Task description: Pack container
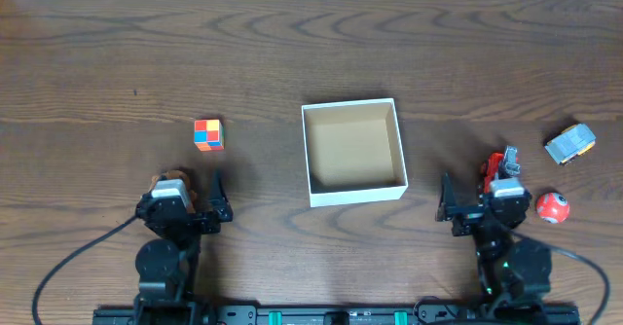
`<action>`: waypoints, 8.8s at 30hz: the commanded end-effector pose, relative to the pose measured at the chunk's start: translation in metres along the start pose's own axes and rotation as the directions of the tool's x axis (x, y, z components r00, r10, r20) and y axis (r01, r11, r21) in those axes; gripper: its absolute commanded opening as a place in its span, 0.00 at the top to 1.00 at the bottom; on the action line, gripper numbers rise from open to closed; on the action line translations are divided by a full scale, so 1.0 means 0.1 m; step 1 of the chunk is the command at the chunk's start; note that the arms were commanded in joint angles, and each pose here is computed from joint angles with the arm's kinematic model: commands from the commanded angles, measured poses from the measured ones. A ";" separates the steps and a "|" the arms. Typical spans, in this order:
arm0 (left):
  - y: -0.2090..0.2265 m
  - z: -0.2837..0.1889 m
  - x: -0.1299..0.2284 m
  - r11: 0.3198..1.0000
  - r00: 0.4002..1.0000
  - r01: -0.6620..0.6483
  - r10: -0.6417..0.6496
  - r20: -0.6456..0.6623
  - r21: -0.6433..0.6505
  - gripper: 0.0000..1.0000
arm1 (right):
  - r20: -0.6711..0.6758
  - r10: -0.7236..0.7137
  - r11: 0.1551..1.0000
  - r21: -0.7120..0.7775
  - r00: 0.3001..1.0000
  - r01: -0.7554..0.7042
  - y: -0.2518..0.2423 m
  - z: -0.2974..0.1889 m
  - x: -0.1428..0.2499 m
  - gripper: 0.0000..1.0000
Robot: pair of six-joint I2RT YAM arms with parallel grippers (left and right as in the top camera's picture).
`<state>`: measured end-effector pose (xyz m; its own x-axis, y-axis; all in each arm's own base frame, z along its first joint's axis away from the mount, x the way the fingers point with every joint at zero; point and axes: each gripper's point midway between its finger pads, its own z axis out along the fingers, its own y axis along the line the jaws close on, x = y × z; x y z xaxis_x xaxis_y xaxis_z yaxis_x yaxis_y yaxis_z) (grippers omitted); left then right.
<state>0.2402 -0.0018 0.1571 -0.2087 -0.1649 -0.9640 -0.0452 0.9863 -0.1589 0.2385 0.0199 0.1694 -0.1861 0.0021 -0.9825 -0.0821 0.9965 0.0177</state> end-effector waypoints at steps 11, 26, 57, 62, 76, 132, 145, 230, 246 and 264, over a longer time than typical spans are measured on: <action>-0.11 -0.04 -0.67 0.998 0.948 0.004 -0.025 -0.319 -0.067 0.02 | -0.399 0.246 0.954 0.259 0.883 -0.149 -0.60 -0.12 -0.81 0.01; -0.24 0.02 -0.57 0.999 0.865 0.017 -0.029 -0.501 -0.028 0.02 | -0.776 0.441 0.897 0.402 0.451 -0.185 -1.09 0.29 -0.22 0.01; -0.25 0.03 -0.57 0.999 0.867 0.017 -0.028 -0.498 -0.027 0.02 | -0.898 0.363 0.930 0.364 0.249 -0.044 -0.98 0.61 1.05 0.04; -0.25 0.03 -0.57 0.999 0.867 0.017 -0.028 -0.498 -0.027 0.02 | -0.904 0.360 0.932 0.361 0.229 -0.042 -0.94 0.54 1.21 0.05; -0.24 0.06 -0.53 0.999 0.855 0.015 -0.029 -0.517 -0.032 0.02 | -0.904 0.365 0.930 0.365 0.225 -0.043 -0.92 0.51 1.30 0.19; -0.24 0.07 -0.52 0.999 0.854 0.015 -0.029 -0.520 -0.032 0.02 | -0.866 0.401 0.914 0.400 0.298 -0.065 -0.97 0.68 1.18 0.99; -0.24 0.07 -0.52 0.999 0.854 0.014 -0.029 -0.520 -0.032 0.02 | -0.796 0.339 0.934 0.350 0.500 -0.077 -0.86 0.76 0.59 0.99; -0.23 0.04 -0.48 0.999 0.844 0.013 -0.030 -0.535 -0.036 0.02 | -0.781 -0.033 0.999 -0.027 0.623 0.018 1.53 1.45 0.27 0.08; -0.23 0.05 -0.48 0.999 0.842 0.012 -0.030 -0.538 -0.036 0.02 | -0.387 0.613 0.728 0.616 0.689 -0.302 -0.59 0.94 -0.89 0.01; -0.20 0.17 -0.28 0.999 0.792 0.003 -0.035 -0.610 -0.053 0.02 | -0.208 0.874 0.347 0.900 0.439 -0.263 -2.40 0.70 0.19 0.01</action>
<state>0.2599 -0.0159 0.1755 -0.7719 -0.1622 -0.6147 -0.0961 0.9856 -0.1395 0.3209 -0.2096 0.1511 -0.3229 0.8533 -0.4094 0.9066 0.4031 0.1250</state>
